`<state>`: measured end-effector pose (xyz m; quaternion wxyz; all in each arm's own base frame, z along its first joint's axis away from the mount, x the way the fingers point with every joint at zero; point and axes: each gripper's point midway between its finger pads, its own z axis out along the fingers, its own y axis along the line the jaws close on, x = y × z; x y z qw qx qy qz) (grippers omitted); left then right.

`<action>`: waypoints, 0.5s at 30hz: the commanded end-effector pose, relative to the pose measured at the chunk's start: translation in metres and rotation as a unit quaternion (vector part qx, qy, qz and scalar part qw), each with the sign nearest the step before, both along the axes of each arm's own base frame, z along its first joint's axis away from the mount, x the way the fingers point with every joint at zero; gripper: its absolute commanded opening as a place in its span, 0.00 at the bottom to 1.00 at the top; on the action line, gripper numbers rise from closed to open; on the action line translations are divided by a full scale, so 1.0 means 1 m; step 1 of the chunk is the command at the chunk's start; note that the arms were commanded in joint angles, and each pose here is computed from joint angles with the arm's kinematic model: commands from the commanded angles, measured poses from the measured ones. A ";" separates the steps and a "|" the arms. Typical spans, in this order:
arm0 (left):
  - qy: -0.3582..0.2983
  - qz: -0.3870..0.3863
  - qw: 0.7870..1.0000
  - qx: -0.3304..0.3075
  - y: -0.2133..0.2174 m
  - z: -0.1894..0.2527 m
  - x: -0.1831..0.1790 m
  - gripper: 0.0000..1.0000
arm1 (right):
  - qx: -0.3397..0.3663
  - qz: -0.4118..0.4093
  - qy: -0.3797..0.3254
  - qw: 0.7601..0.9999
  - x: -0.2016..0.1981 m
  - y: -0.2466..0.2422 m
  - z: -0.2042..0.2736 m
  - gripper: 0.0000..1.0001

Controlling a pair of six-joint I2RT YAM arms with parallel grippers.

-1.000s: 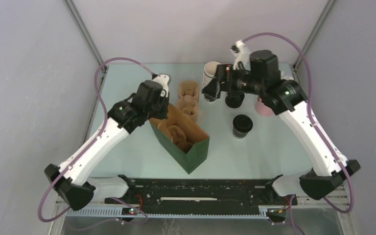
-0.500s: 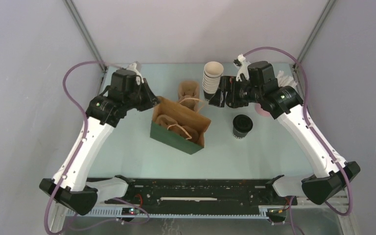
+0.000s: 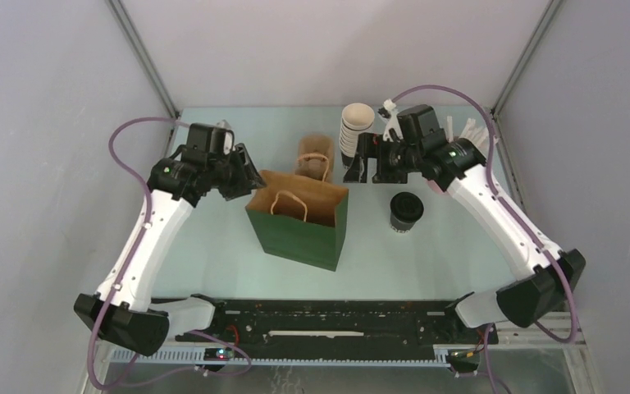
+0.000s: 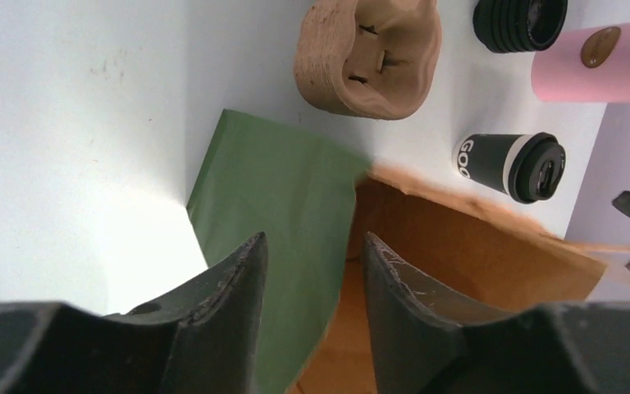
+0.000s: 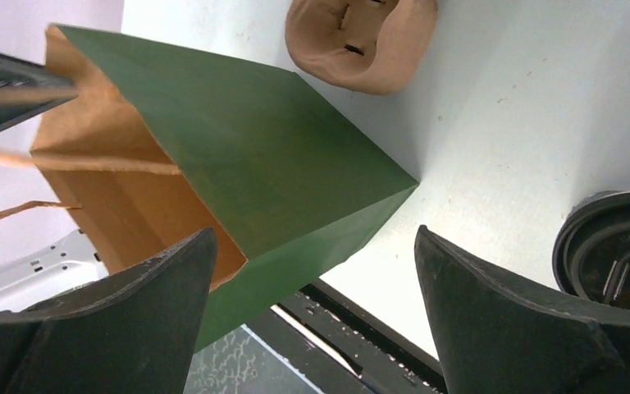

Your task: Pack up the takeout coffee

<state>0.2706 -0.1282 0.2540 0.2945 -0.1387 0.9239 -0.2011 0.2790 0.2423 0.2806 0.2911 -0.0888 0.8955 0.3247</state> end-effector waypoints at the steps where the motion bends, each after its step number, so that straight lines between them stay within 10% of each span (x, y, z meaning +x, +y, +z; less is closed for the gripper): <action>1: -0.010 -0.001 0.999 0.030 0.010 0.017 -0.004 0.53 | -0.011 -0.006 0.003 1.000 0.003 0.018 0.009 1.00; 15: -0.003 -0.054 0.993 0.103 0.005 0.006 -0.010 0.40 | -0.206 0.107 -0.161 0.959 0.004 0.037 -0.002 0.86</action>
